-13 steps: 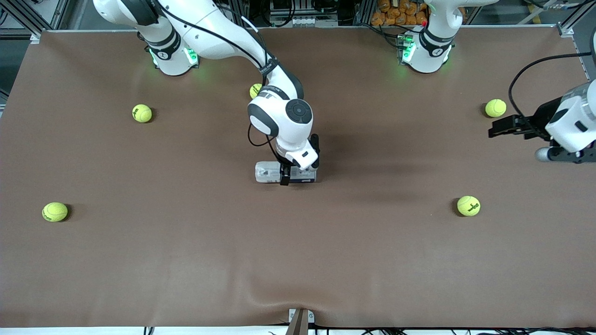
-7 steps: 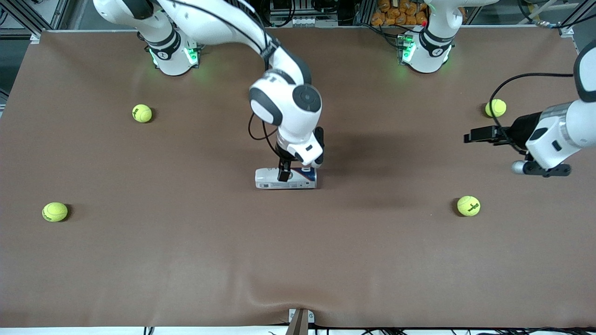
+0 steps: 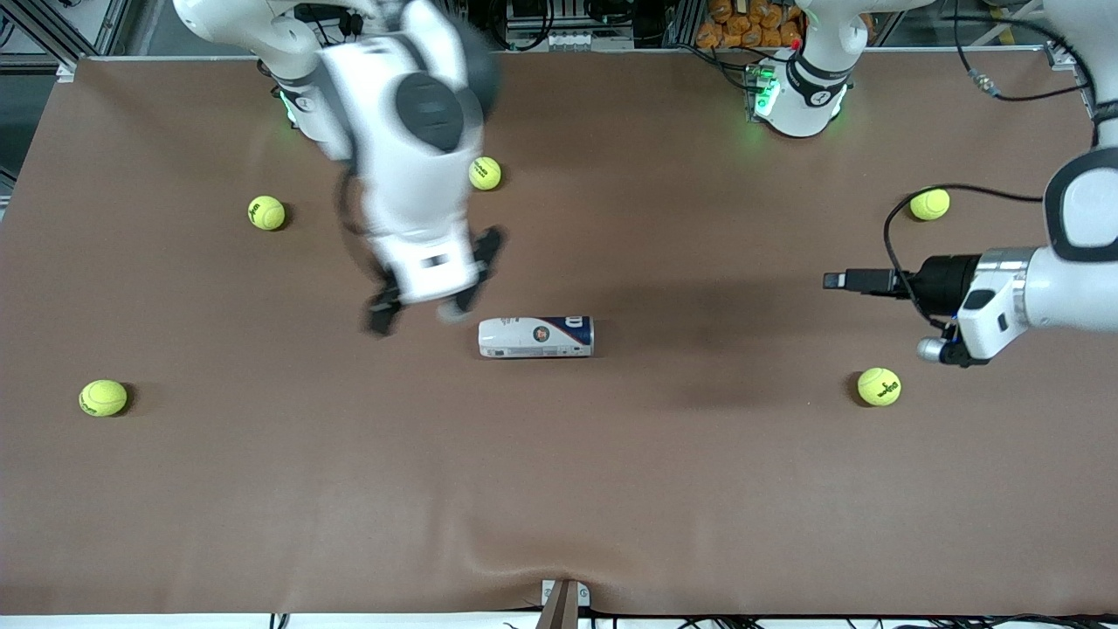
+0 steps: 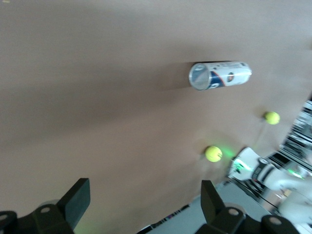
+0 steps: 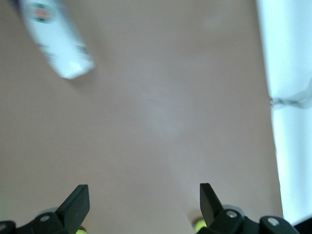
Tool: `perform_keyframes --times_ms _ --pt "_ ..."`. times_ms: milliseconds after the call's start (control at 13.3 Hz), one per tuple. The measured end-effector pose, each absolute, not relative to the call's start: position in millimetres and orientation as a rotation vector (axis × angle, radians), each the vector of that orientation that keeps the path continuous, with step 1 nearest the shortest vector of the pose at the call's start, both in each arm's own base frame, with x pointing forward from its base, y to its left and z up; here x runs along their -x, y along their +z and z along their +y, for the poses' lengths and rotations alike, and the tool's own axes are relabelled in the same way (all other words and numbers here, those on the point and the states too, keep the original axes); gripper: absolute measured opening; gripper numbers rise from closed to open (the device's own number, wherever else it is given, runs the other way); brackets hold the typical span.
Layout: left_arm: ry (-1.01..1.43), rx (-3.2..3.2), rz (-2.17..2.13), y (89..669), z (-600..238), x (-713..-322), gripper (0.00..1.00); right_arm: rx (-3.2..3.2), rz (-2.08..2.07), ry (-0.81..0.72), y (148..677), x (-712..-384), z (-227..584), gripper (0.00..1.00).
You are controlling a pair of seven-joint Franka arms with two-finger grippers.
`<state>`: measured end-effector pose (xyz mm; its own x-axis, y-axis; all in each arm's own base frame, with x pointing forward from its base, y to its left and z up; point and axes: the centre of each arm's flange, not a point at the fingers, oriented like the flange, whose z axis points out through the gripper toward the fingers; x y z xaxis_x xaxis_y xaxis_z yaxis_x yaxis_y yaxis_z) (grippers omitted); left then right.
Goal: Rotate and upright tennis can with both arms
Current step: 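Release the can with the right gripper while the left gripper reaches in, then return the right gripper to rest while the left gripper approaches the can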
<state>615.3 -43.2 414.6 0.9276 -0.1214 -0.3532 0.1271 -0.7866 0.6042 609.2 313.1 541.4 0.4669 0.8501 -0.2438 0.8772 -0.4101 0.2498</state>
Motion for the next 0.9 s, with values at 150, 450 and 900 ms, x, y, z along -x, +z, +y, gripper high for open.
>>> perform_keyframes --times_ms 150,450,900 --pt "-0.509 -2.327 -0.017 381 -44 -622 1.0 -2.451 1.273 -0.072 569 -638 241 1.0" --pt "-0.518 -2.161 -0.028 336 -58 -623 1.0 -2.679 0.952 0.083 625 -653 127 1.0" --pt "-0.44 -2.032 0.076 292 -83 -614 1.0 -3.123 0.196 0.047 615 -643 -21 1.0"
